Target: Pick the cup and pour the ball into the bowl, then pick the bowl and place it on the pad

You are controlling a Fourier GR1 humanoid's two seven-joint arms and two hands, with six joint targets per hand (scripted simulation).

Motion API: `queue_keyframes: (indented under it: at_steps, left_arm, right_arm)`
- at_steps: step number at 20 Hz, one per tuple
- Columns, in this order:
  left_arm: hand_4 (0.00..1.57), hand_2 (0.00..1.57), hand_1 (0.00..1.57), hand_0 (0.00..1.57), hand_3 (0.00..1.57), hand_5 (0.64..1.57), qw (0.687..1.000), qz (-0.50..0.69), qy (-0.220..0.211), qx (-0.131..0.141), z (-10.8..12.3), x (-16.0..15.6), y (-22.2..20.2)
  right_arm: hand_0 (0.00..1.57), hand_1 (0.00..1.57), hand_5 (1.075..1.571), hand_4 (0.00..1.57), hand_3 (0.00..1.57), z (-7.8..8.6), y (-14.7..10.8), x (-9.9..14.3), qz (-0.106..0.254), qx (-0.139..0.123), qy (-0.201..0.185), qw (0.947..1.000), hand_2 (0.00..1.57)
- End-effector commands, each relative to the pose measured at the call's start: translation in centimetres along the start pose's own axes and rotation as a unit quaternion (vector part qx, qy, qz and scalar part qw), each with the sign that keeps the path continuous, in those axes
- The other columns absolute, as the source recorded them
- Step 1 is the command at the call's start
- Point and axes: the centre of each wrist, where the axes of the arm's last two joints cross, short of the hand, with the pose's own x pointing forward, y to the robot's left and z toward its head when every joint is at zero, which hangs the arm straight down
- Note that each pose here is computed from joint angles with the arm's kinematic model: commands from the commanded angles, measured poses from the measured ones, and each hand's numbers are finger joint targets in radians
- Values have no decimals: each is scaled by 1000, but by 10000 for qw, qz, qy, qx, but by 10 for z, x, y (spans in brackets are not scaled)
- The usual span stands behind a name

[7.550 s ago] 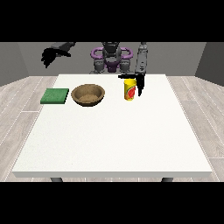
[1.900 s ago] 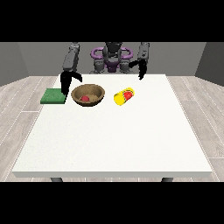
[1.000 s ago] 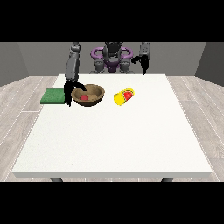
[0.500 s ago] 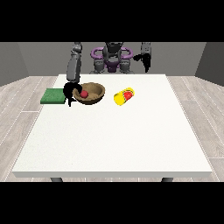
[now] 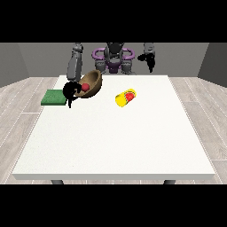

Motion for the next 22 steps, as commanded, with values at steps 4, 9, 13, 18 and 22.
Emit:
queue_keyframes:
  at_steps: [4, 9, 13, 18, 22]
  left_arm:
    - [1148, 0, 0, 0, 0, 1357, 9983, 61, 564, 129, 24, -27, -3]
    - [1161, 0, 0, 0, 0, 1354, 9963, 4, 746, 435, 12, -35, 15]
    - [1165, 0, 0, 0, 0, 1345, 9952, 25, 845, 496, 19, -48, 10]
    - [1178, 0, 0, 0, 0, 1344, 9943, 109, 981, 400, 43, -68, 5]
    - [1177, 0, 0, 0, 0, 1345, 9988, 49, 409, 249, 32, -40, -7]
  right_arm:
    - [1571, 1571, 1499, 931, 1270, -41, -29, 82, 633, -403, 473, 9961, 1571]
    - [1571, 1571, 1503, 929, 1265, -34, -24, 72, 903, -190, 606, 9939, 1571]
    - [1571, 1571, 1494, 949, 1167, -27, -48, 73, 860, -152, 667, 9939, 1571]
    - [1571, 1571, 1494, 980, 1392, -36, -75, 116, 867, -174, 706, 9936, 1571]
    - [1571, 1571, 1502, 953, 871, -21, -134, 115, 517, -512, 369, 9967, 1571]
